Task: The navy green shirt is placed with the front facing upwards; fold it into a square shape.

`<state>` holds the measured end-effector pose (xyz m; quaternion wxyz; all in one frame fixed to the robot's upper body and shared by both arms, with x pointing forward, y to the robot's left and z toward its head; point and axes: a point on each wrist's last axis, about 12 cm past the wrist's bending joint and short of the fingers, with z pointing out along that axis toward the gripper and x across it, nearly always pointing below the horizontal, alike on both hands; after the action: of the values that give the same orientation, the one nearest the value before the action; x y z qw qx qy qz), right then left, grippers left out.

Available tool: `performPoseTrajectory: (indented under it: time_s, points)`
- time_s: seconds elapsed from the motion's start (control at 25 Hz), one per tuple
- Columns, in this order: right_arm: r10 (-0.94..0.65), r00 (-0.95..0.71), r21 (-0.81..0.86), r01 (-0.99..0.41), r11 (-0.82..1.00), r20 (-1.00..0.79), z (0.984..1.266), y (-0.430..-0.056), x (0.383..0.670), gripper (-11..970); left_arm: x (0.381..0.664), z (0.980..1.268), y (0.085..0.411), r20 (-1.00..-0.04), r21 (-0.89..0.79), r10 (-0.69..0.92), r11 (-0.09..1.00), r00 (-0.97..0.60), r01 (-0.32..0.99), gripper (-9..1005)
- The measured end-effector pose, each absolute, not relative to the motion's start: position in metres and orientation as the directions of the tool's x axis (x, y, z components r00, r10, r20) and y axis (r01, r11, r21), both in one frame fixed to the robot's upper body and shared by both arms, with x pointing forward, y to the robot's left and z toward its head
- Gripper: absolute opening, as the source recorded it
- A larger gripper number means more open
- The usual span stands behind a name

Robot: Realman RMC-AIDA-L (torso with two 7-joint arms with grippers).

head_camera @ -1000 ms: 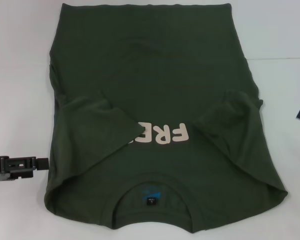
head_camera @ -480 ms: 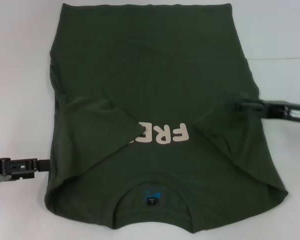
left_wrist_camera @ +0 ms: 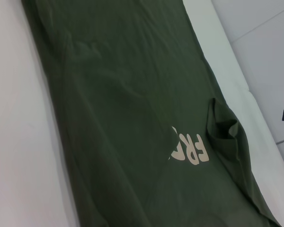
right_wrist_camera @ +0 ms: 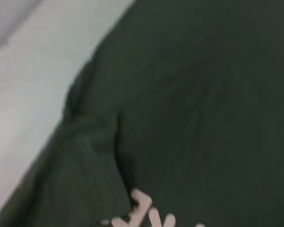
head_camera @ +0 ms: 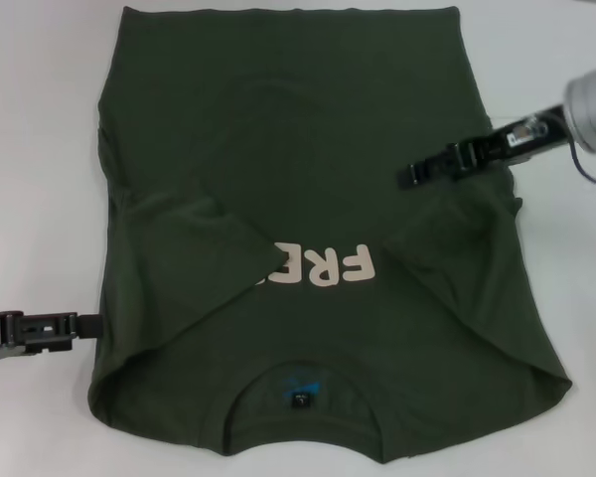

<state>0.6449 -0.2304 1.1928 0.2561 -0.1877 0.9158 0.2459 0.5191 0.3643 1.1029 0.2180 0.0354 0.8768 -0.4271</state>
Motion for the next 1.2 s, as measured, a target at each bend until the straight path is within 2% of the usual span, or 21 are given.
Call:
performPoseTrajectory:
  time_s: [0.16,0.32,0.56,0.84,1.2]
  points:
    - [-0.318,-0.830,0.231,-0.457,0.859,-0.459,1.209,-0.209,0.650,914,0.519,1.103,0.364,-0.415,-0.734,-0.120,0.629,-0.902,0.254,832]
    - [-0.372,-0.830,0.152,-0.467,0.871,-0.416,1.206,-0.197,0.650,914,0.519,1.103,0.363,-0.419,-0.733,-0.116,0.629,-0.901,0.260,832]
    - [-0.425,-0.825,0.111,-0.494,0.862,-0.372,1.189,-0.182,0.650,915,0.517,1.102,0.364,-0.418,-0.733,-0.117,0.629,-0.901,0.258,833]
    - [-0.421,-0.831,0.101,-0.484,0.869,-0.364,1.161,-0.181,0.652,898,0.515,1.100,0.363,-0.418,-0.734,-0.114,0.627,-0.901,0.261,831]
    - [-0.454,-0.810,0.072,-0.512,0.856,-0.370,1.149,-0.172,0.652,859,0.516,1.098,0.361,-0.421,-0.737,-0.107,0.619,-0.901,0.271,833]
